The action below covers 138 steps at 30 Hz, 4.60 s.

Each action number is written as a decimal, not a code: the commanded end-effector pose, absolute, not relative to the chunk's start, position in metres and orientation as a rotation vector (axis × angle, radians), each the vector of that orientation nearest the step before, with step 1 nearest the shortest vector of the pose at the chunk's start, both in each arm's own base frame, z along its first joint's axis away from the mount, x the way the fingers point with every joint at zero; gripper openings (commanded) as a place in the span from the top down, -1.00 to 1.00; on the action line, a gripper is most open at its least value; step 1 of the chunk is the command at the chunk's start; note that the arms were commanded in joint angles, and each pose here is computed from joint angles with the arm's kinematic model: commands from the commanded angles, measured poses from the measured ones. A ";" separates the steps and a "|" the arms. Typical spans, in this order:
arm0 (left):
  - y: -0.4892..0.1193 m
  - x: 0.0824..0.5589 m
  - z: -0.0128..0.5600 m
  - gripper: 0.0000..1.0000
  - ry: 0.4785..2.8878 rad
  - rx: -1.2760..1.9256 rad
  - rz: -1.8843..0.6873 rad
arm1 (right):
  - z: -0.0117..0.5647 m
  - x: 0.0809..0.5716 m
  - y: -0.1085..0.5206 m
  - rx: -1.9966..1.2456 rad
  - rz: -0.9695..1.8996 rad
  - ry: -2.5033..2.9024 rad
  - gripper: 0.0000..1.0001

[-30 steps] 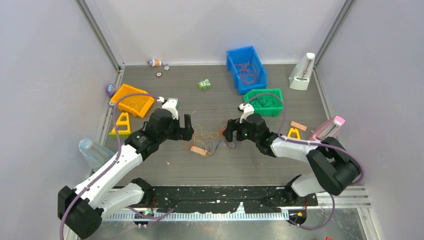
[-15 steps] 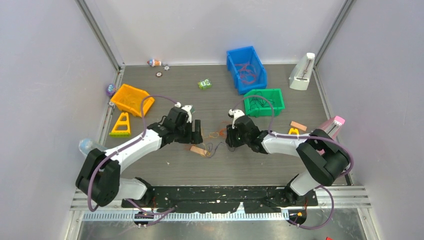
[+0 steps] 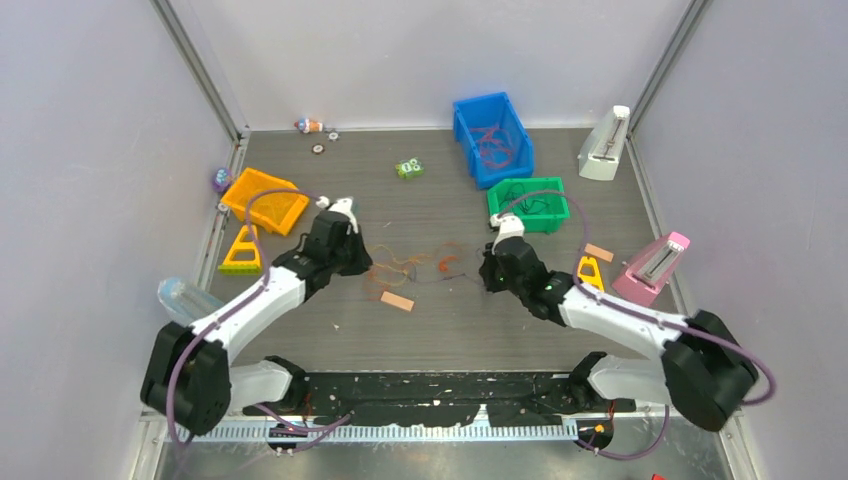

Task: Untangle the cables
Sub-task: Untie the cable, then place the cable in the bin, then untie the cable.

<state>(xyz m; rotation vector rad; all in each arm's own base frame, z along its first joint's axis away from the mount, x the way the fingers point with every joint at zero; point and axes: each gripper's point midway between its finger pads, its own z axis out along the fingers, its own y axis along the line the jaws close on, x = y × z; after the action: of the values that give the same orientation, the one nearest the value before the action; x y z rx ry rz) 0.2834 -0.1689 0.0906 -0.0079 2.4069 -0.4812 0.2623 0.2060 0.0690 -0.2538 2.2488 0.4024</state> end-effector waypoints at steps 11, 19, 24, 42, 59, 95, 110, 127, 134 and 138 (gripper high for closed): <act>-0.070 0.290 0.108 1.00 2.160 -0.398 -0.244 | 0.284 0.274 0.044 0.370 0.072 1.777 0.90; -0.074 0.289 0.098 1.00 2.176 -0.376 -0.271 | 0.387 0.282 0.039 0.331 0.083 1.650 0.90; -0.087 0.288 0.096 1.00 2.177 -0.273 -0.335 | 0.425 0.295 0.041 0.307 0.081 1.606 0.90; -0.107 0.284 0.096 1.00 2.029 -0.090 -0.473 | 0.319 0.434 0.077 0.261 0.113 1.899 0.89; -0.115 0.279 0.105 1.00 1.919 -0.044 -0.529 | 0.171 0.473 0.046 0.384 -0.136 2.146 0.89; -0.137 0.279 0.114 1.00 1.881 0.077 -0.606 | 0.129 0.456 0.055 0.393 -0.065 2.244 -0.19; -0.152 0.274 0.122 1.00 1.849 0.154 -0.662 | 0.192 0.397 0.139 0.067 0.359 2.032 -0.91; -0.141 0.257 0.196 1.00 1.843 0.065 -0.673 | 0.078 0.336 0.271 -0.360 0.332 2.272 -0.91; -0.127 0.259 0.193 1.00 1.871 -0.014 -0.605 | 0.046 0.329 0.279 -0.369 0.099 2.386 -0.96; -0.112 0.260 0.192 1.00 1.870 -0.089 -0.529 | 0.022 0.328 0.278 -0.377 0.036 2.445 -0.85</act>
<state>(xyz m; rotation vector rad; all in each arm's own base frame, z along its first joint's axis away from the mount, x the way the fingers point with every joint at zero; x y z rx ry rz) 0.2561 -0.1277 0.1766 -0.0057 1.9097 -0.6027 0.3189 0.2878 0.0284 -0.4406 2.4235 0.1553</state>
